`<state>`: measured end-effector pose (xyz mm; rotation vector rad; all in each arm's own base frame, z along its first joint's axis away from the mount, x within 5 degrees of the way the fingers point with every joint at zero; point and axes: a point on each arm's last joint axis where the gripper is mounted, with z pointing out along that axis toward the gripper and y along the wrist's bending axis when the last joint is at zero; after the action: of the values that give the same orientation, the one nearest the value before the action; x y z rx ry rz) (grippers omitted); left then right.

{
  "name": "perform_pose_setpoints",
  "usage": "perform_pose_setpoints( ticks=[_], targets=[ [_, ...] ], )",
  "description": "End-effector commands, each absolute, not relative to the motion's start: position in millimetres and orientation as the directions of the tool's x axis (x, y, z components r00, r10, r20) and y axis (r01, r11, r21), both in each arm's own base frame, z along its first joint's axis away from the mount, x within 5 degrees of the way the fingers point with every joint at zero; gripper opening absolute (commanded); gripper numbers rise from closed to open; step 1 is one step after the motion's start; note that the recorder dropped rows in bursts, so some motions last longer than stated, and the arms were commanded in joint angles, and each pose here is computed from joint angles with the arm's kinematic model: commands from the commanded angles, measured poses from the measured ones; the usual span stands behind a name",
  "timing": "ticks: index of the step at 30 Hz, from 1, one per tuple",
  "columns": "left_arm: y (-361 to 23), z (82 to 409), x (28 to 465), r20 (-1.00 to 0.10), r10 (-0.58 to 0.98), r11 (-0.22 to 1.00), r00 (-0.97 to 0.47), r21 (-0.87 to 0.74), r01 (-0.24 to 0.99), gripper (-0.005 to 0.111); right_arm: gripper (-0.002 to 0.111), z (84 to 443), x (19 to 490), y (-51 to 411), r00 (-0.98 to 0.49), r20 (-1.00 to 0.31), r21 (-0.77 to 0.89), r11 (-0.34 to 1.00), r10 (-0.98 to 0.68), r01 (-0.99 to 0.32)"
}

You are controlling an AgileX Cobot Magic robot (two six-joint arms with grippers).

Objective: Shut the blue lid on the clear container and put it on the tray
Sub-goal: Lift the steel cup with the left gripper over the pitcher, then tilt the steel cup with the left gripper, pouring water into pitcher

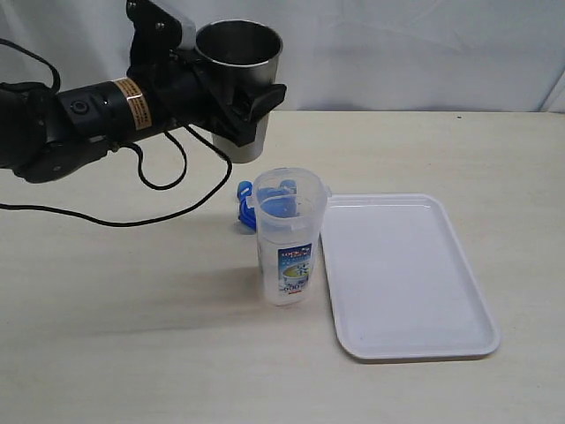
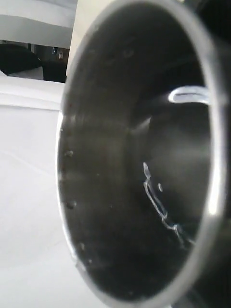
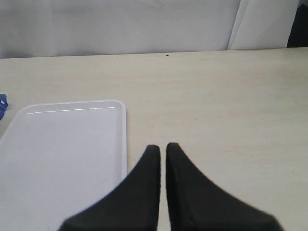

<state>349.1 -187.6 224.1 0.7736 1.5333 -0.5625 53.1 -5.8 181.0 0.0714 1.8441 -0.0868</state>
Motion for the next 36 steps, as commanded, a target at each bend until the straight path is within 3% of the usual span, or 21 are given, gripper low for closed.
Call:
perform_pose_setpoints(
  ticks=[1, 20, 36],
  targets=[
    [-197, 243, 345, -0.995, 0.078, 0.625, 0.066, 0.100, 0.774, 0.000, 0.005, 182, 53, -6, -0.255, -0.967, -0.023, 0.995, 0.002, 0.097],
    [-205, 230, 333, -0.954, 0.247, 0.451, 0.169, 0.267, 0.852, 0.000, 0.005, 182, 53, -6, -0.255, -0.967, -0.023, 0.995, 0.002, 0.097],
    [-205, 229, 333, -0.901, 0.315, 0.401, 0.298, 0.411, 0.819, 0.000, 0.005, 182, 53, -6, -0.255, -0.967, -0.023, 0.995, 0.002, 0.097]
  ],
)
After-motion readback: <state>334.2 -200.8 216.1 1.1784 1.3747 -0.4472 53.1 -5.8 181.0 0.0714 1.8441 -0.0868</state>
